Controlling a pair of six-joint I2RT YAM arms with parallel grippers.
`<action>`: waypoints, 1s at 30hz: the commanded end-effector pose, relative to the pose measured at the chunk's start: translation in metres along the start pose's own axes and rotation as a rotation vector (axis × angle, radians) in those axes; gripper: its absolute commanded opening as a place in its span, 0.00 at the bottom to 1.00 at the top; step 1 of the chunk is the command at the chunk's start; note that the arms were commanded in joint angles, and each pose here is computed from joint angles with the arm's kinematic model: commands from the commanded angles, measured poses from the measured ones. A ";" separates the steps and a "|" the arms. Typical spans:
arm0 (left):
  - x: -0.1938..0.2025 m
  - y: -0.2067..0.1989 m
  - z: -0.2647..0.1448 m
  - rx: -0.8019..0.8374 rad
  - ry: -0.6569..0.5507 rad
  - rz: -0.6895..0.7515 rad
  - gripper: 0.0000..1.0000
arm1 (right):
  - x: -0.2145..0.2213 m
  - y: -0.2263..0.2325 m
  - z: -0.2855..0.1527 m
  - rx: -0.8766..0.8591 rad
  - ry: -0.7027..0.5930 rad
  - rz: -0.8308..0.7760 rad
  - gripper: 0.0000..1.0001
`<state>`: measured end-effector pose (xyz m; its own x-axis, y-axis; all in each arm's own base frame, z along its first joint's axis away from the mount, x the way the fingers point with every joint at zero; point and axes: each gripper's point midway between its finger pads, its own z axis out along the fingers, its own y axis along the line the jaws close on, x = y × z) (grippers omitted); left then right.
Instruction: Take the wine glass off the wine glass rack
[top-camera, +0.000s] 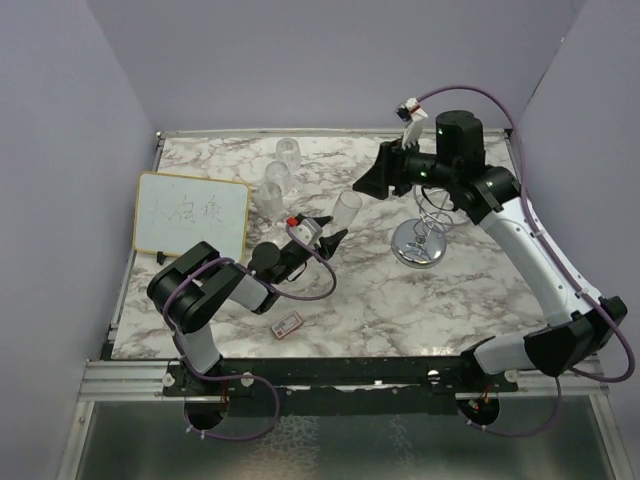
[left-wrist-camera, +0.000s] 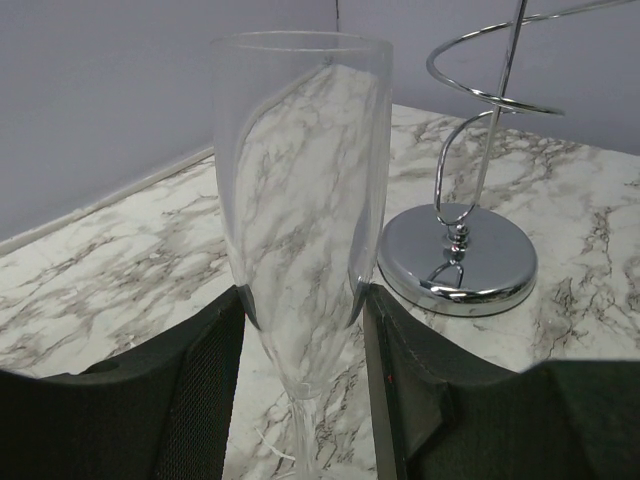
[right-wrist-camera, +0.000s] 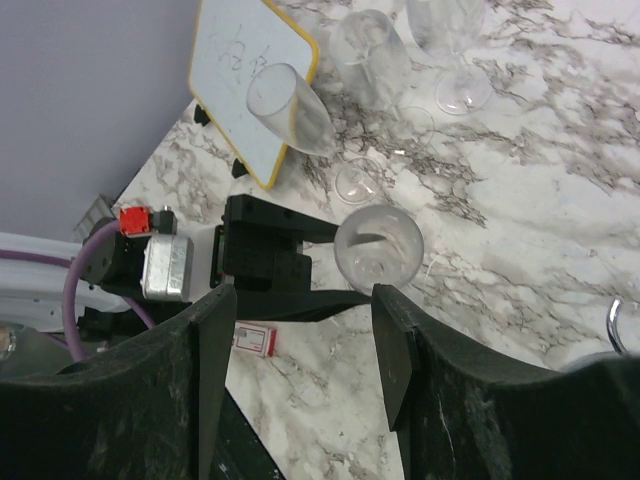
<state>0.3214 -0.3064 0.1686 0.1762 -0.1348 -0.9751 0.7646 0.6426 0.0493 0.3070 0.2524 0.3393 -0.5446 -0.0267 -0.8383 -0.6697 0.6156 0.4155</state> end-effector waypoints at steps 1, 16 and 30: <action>-0.071 -0.011 0.000 0.061 -0.253 0.047 0.38 | 0.002 0.023 0.018 -0.067 0.063 0.008 0.55; -0.078 -0.009 -0.006 0.047 -0.265 0.054 0.37 | 0.054 -0.007 0.081 0.081 0.251 0.012 0.42; -0.083 0.020 -0.019 -0.133 -0.267 0.032 0.37 | 0.049 -0.016 0.108 0.130 0.215 -0.079 0.01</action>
<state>0.3153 -0.2916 0.1766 0.1950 -0.1346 -0.9715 0.7390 0.6715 0.0553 0.3241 0.3183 0.2485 -0.6725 -0.2249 -0.7051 -0.6233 0.6857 0.3758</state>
